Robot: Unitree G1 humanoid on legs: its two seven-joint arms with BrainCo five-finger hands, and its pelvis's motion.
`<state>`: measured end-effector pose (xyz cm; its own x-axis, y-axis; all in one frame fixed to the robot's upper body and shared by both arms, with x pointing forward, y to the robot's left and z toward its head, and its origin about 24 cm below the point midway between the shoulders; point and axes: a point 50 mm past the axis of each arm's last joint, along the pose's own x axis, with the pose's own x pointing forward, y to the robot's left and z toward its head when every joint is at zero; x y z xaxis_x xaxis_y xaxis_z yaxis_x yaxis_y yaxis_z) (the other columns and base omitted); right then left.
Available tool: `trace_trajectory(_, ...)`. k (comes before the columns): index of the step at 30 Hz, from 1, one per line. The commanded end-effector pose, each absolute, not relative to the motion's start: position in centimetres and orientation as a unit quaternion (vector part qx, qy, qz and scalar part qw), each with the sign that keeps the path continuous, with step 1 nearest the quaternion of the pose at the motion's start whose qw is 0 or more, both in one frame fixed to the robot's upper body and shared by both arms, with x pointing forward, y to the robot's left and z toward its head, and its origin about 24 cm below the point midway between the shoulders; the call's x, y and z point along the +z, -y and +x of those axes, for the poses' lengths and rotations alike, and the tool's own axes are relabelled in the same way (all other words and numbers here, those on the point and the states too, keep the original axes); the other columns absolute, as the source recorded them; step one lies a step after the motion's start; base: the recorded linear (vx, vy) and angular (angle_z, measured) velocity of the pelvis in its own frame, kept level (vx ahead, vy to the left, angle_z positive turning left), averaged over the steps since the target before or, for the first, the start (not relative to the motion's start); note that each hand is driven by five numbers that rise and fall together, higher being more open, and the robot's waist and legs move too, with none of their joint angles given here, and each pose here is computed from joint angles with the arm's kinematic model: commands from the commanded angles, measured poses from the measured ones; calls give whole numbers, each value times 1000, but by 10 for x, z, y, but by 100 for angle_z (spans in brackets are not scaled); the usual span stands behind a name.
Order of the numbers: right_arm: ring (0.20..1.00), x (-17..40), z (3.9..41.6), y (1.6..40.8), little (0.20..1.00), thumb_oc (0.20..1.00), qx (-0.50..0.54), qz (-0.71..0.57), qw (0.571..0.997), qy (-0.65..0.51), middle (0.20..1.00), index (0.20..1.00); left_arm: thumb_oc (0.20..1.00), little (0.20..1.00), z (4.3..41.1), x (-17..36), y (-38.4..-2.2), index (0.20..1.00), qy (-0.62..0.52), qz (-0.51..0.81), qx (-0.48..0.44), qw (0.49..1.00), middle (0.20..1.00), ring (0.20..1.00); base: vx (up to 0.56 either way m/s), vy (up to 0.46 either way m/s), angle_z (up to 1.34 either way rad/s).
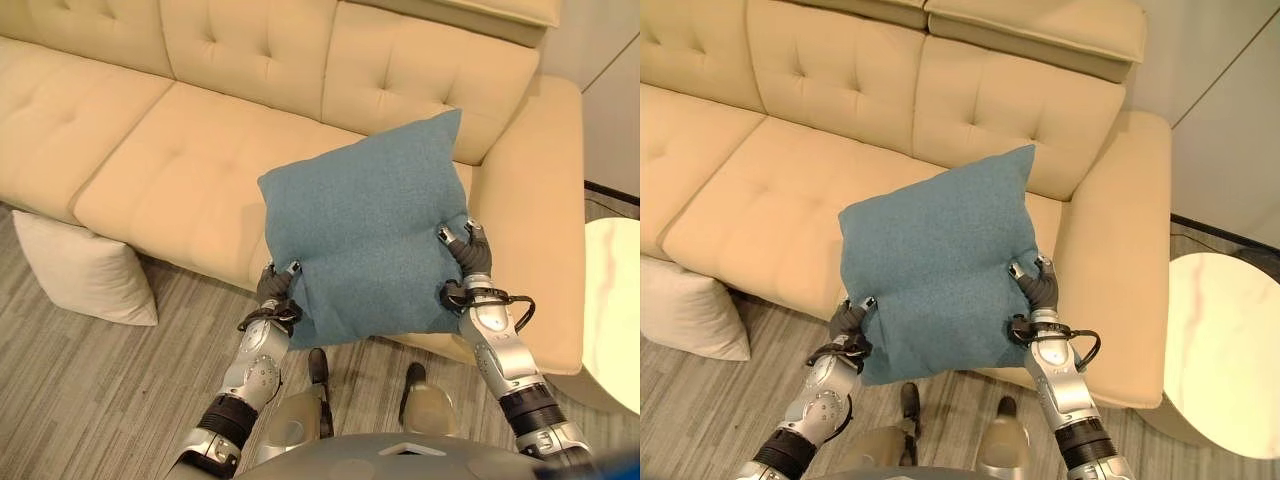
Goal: Pick up all the scattered cushions and arrange them neatly on the sofa.
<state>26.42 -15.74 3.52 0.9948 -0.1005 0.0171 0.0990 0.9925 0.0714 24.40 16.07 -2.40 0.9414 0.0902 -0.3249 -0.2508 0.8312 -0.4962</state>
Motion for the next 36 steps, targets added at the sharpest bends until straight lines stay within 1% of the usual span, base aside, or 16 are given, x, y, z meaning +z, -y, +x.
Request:
trace_trajectory(1,200,85,276,131,200,200,9,82,987,136,200,200,200,200,264,40,-105,200,-14,-327,-56,943,200,200,128,-6,-10)
trace_trajectory(4,200,84,274,131,200,200,10,82,987,135,200,200,200,200,264,39,-107,200,-12,-326,-51,944,200,200,129,-20,-14)
trace_trajectory(10,200,75,265,151,200,200,-14,62,991,121,200,200,200,200,261,40,-96,200,-13,-346,-73,935,200,200,206,-95,21)
trace_trajectory(14,200,78,265,157,200,200,-11,55,990,127,200,200,200,200,264,46,-90,200,-5,-350,-83,933,200,200,106,-42,17)
trace_trajectory(18,200,76,268,160,200,200,-20,54,991,119,200,200,200,200,263,50,-91,200,5,-343,-83,936,200,200,238,111,-58)
trace_trajectory(21,200,75,265,160,200,200,-16,52,991,119,200,200,200,200,260,46,-93,200,0,-338,-83,938,200,200,242,221,-97)
trace_trajectory(30,200,79,267,147,200,200,11,55,990,127,200,200,200,200,260,51,-115,200,21,-306,-62,950,200,200,133,251,-58)
trace_trajectory(36,200,81,269,143,200,200,6,54,989,136,200,200,200,200,264,60,-119,200,50,-279,-66,957,200,200,86,56,-35)
